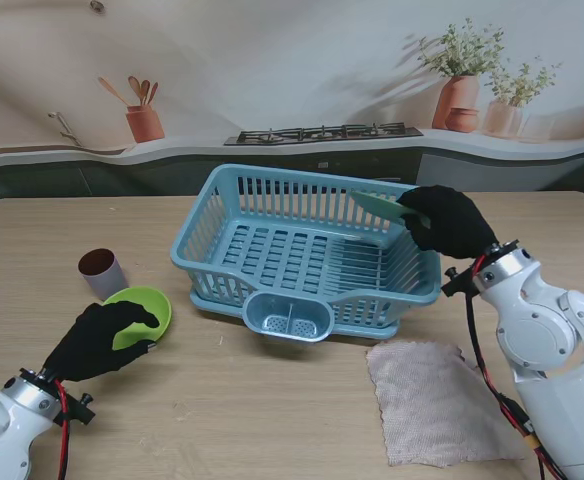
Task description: Clear dishes and wipe the table
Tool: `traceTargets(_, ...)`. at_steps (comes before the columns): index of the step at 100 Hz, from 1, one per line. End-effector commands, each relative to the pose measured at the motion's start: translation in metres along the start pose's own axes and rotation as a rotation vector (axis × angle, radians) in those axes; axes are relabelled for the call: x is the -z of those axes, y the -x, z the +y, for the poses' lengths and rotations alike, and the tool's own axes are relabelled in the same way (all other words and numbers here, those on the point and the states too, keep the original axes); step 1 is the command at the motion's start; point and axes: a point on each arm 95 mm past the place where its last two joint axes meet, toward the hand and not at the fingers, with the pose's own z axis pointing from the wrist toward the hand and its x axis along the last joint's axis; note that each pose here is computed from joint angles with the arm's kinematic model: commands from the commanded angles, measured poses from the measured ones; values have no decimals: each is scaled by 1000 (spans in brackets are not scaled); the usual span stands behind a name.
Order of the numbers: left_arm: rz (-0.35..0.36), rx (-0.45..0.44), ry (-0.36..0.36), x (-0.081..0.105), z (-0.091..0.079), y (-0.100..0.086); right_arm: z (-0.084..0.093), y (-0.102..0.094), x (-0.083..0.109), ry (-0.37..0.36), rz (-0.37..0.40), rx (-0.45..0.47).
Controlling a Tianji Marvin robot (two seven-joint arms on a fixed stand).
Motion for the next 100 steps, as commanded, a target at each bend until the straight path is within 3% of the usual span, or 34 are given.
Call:
traceTargets(1, 2, 6, 8, 1, 2, -2, -1, -11, -5, -17, 26, 0)
traceTargets(37, 0, 5, 4, 2, 2, -1, -18, -33, -14, -133, 37, -67)
traceTargets(74, 2, -10, 13, 2, 2, 1, -34, -41, -14, -250, 23, -120)
traceTargets(100, -1, -10, 12, 2, 3, 1, -35, -44, -18, -337, 7, -178)
